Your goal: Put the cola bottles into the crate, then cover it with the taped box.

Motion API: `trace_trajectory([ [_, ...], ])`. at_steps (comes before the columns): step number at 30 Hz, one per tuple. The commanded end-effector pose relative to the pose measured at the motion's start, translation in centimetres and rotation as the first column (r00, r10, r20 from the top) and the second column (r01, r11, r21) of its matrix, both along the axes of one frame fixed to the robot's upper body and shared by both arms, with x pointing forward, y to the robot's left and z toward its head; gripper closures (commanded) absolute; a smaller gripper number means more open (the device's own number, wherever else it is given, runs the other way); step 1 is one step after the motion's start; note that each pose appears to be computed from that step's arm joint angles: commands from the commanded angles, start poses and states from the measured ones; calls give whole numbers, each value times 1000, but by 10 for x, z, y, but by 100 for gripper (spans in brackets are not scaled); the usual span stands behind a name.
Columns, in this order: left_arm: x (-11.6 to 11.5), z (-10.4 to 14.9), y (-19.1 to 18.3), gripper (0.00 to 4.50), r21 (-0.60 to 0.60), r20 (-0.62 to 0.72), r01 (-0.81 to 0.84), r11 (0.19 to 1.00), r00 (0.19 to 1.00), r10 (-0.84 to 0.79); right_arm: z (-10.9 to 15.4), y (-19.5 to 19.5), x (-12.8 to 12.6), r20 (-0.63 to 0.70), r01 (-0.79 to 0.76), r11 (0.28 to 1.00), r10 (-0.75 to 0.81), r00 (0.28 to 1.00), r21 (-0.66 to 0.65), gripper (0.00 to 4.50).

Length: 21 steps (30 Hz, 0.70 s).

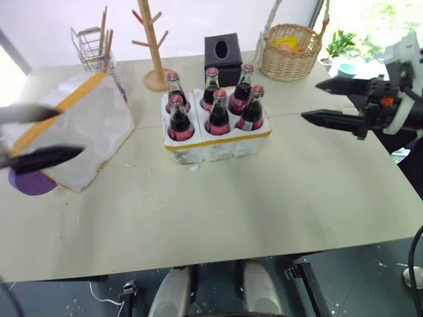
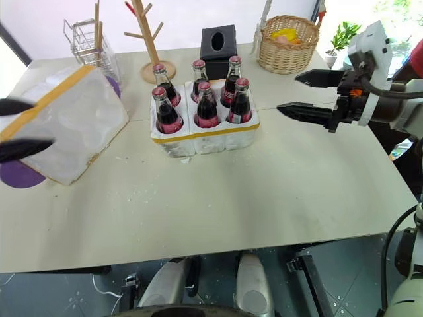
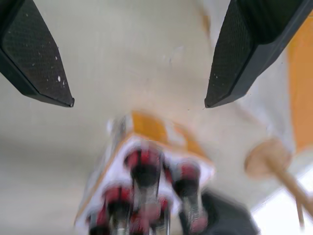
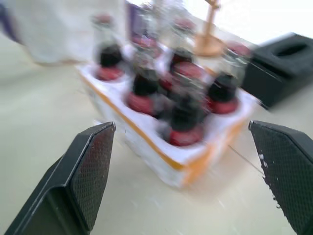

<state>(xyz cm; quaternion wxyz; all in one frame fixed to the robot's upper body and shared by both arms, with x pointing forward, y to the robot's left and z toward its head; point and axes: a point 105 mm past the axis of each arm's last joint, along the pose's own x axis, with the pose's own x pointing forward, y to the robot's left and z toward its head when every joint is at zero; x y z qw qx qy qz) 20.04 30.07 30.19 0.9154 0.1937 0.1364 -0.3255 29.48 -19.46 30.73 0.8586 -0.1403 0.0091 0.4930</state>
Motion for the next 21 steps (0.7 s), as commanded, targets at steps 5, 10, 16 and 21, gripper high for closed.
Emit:
trace_trajectory([
  [5, -38, -4, 78, 0, 204, -125, -241, 949, 955, 269, 26, 14, -11, 79, -149, 989, 149, 986, -4, 2],
  [10, -22, -33, 110, 0, 255, -252, -283, 925, 904, 346, 34, 27, -15, 93, -220, 975, 219, 971, 3, 2],
  [16, 11, -66, 121, 0, 290, -346, -256, 922, 871, 350, 34, 37, -20, 96, -242, 970, 241, 966, 5, 2],
  [21, 48, -82, 114, 0, 269, -369, -224, 937, 874, 315, 34, 37, -23, 102, -200, 980, 197, 975, 20, 2],
])
